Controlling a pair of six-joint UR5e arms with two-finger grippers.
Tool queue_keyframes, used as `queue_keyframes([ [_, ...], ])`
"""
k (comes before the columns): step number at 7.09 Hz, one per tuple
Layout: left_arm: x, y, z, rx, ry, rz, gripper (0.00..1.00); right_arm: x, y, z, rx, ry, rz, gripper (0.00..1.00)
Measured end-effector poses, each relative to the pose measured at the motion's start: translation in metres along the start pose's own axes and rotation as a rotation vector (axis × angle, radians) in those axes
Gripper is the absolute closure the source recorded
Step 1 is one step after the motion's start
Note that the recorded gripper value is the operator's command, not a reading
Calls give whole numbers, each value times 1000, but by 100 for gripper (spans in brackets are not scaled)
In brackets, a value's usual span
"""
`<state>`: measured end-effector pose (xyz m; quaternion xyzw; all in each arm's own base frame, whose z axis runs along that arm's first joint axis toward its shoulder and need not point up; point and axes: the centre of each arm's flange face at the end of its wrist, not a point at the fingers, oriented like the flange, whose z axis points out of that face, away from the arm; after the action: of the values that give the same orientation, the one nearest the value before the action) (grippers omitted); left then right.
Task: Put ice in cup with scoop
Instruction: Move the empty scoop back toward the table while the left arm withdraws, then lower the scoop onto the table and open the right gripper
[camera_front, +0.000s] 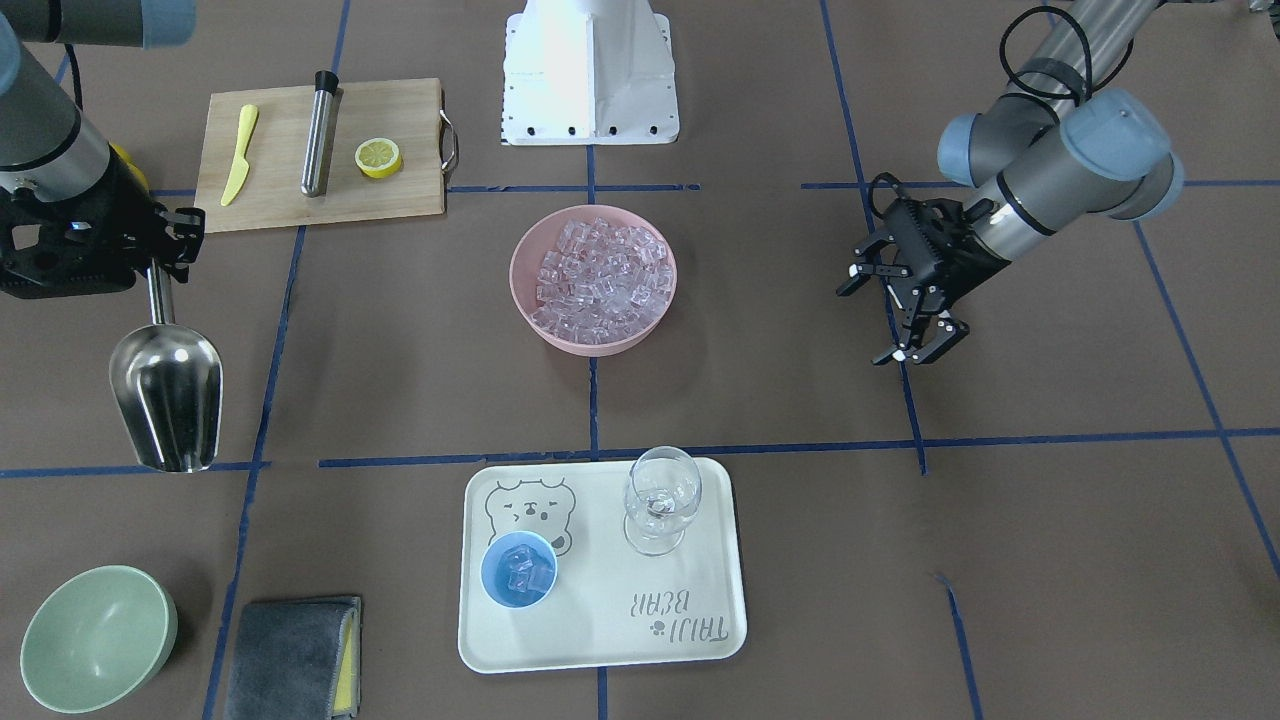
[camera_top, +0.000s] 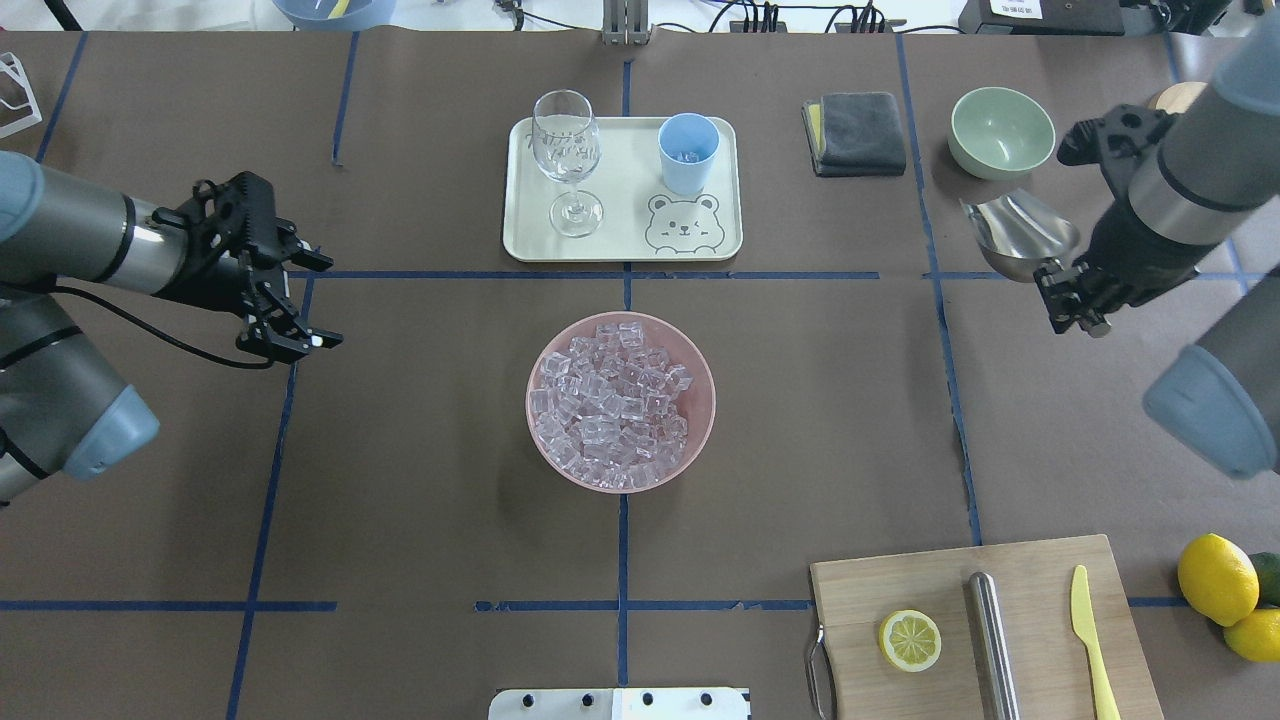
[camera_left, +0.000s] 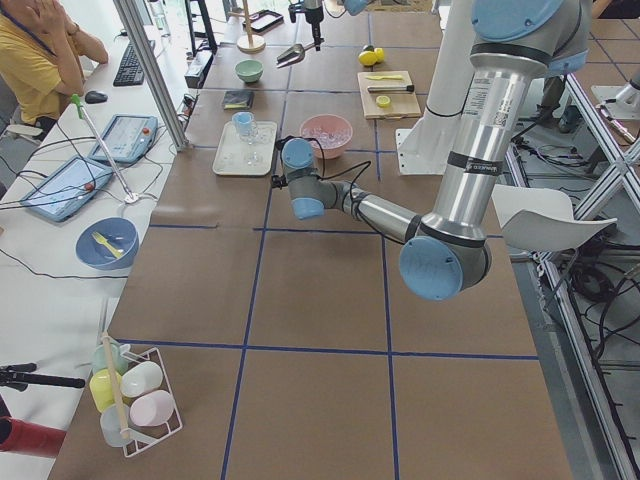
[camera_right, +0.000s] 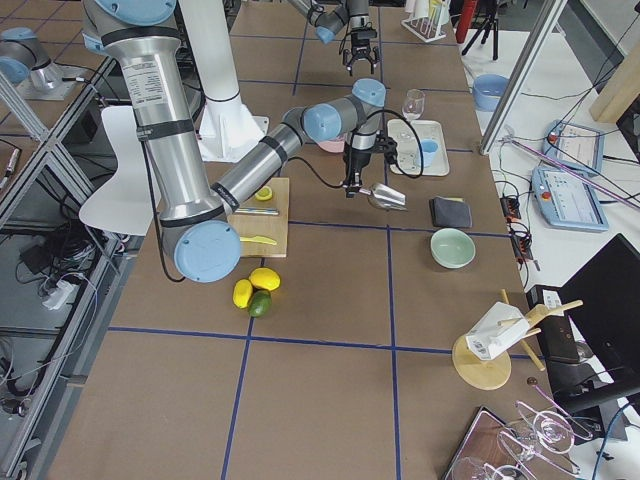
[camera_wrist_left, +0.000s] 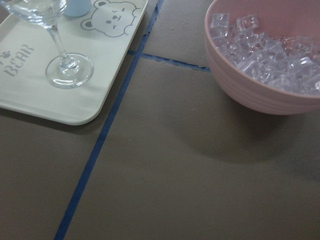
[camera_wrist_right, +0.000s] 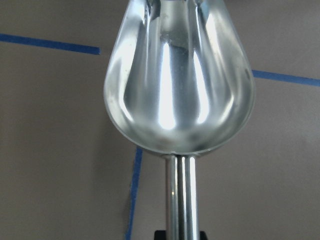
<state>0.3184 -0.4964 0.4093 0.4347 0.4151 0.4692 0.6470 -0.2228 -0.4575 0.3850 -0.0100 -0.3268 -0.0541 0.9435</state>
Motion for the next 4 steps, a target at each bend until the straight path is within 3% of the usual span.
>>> queue_keyframes([
  [1,-18,21,-17,-32,-23,35,0,30,20,21,22,-7,22,100],
  [2,-39,38,-34,-89,-16,-4,0,50,35,35,52,-29,59,100],
  [4,-76,61,-58,-218,2,-182,0,72,58,53,86,-65,90,100],
])
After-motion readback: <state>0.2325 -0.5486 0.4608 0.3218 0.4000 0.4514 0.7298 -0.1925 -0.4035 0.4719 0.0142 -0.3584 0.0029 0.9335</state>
